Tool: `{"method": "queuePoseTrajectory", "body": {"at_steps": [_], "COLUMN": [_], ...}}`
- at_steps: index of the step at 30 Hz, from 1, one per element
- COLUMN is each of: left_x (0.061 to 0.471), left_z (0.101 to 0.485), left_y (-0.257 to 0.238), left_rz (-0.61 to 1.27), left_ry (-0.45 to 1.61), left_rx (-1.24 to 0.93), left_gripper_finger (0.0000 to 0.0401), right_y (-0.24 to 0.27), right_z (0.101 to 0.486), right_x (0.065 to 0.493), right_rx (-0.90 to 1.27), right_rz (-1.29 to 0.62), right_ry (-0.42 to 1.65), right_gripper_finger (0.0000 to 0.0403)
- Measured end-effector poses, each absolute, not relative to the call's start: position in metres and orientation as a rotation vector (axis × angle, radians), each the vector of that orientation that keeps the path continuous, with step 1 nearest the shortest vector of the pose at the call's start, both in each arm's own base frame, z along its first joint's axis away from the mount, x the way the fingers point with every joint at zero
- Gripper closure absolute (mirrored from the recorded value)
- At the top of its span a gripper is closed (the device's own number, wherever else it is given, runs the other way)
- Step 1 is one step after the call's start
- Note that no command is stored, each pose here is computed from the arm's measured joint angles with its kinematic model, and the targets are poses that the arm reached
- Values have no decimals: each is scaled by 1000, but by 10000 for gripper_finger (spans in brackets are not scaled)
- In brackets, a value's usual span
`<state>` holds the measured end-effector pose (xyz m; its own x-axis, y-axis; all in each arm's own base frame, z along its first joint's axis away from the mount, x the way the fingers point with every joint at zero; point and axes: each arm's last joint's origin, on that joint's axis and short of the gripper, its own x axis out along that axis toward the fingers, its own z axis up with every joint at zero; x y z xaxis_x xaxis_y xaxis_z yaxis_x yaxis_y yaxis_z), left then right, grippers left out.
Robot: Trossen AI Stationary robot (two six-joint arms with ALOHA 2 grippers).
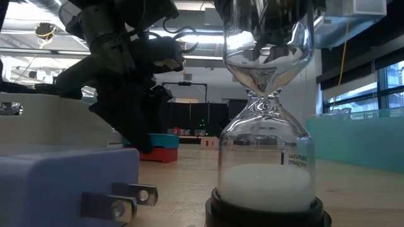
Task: Pick & Place Office items
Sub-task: Put the blue digital timer into the transparent bin
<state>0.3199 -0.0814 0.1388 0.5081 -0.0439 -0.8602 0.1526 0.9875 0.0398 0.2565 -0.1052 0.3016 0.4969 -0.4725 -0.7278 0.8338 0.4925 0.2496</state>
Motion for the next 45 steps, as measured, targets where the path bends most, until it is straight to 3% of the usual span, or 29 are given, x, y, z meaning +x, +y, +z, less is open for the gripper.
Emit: {"method": "queuePoseTrajectory", "body": {"at_steps": [6, 27, 36, 45], "left_x": [320, 324, 323, 316], "left_z": [139, 151, 150, 168], "left_y": [-81, -86, -88, -85], "left_rz": [-120, -87, -61, 86], "left_ry": [1031, 1051, 1054, 1013], "left_rx": [116, 191, 171, 287], "left_gripper_finger": [185, 202, 251, 252], "right_y": [-105, -105, -105, -102], "right_z": [302, 302, 302, 302], "right_x": [257, 256, 257, 260], "right_rx": [646, 645, 646, 726], "right_rz": [-861, -863, -863, -729], "right_ry": [637, 637, 637, 656], "right_gripper_finger": [144, 144, 144, 144]}}
